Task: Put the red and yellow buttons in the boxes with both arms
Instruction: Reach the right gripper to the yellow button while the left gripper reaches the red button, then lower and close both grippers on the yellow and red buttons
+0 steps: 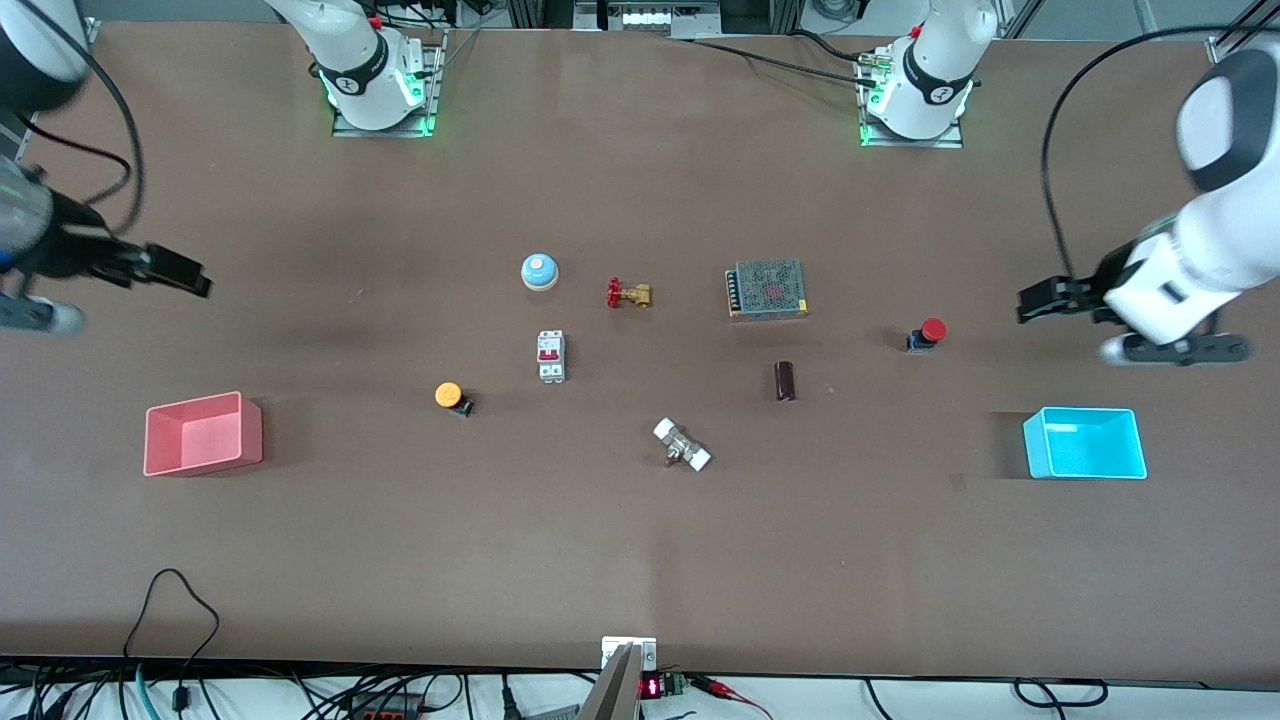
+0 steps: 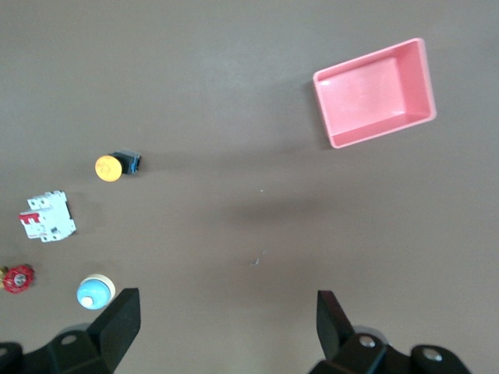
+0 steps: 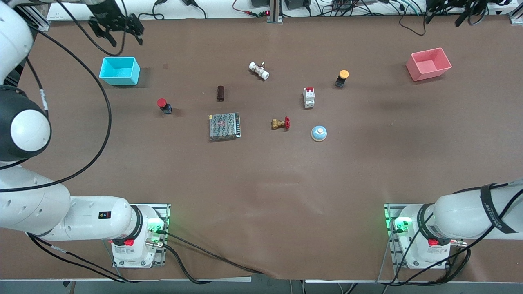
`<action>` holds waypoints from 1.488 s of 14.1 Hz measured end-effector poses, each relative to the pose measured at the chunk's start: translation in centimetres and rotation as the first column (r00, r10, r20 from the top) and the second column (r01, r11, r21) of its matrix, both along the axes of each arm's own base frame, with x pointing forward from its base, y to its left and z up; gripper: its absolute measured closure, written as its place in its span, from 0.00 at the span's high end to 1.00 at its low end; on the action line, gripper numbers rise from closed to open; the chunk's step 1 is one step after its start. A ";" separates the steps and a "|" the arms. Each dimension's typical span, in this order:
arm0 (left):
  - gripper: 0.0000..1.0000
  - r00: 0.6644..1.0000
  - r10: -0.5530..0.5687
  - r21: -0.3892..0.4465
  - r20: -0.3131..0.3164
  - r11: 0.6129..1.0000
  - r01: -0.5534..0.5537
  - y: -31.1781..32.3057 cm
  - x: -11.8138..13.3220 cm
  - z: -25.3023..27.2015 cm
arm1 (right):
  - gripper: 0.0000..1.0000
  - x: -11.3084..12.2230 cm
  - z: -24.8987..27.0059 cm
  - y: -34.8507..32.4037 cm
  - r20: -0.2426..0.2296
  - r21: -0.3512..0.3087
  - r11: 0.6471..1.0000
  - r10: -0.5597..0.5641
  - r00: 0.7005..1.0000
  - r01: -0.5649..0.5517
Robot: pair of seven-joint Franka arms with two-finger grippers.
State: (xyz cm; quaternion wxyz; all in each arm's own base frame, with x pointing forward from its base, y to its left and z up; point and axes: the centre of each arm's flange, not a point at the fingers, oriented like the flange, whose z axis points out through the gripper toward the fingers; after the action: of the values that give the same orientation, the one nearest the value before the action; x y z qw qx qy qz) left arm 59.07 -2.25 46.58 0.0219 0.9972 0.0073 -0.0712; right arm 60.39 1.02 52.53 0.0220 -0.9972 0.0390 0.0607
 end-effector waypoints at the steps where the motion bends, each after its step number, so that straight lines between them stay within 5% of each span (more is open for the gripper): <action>1: 1.00 1.000 -0.011 -0.002 -0.015 1.000 0.011 -0.7 0.2 -1.8 | 1.00 0.7 -1.8 1.2 -0.015 0.005 0.999 0.040 0.999 -0.040; 8: 1.00 1.000 -0.014 -0.003 0.022 1.000 0.015 -3.1 -3.6 -16.0 | 1.00 4.7 -11.9 10.5 0.024 -0.012 0.998 -0.054 0.998 0.055; 13: 1.00 1.000 -0.008 0.002 -0.017 1.000 0.008 -2.8 -5.9 -19.0 | 1.00 5.3 -17.9 17.4 0.059 -0.014 0.983 -0.180 0.982 0.181; 21: 1.00 0.999 0.002 -0.004 -0.049 1.000 -0.002 -2.4 -7.2 -25.2 | 1.00 5.4 -25.2 19.2 0.087 0.003 0.976 -0.216 0.973 0.216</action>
State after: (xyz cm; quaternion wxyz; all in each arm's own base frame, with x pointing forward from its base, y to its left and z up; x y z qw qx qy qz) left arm 51.86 -4.64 21.35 0.0238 0.9951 0.0085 -0.0955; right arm 65.81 20.22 27.36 0.0269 -0.9887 0.1464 0.0146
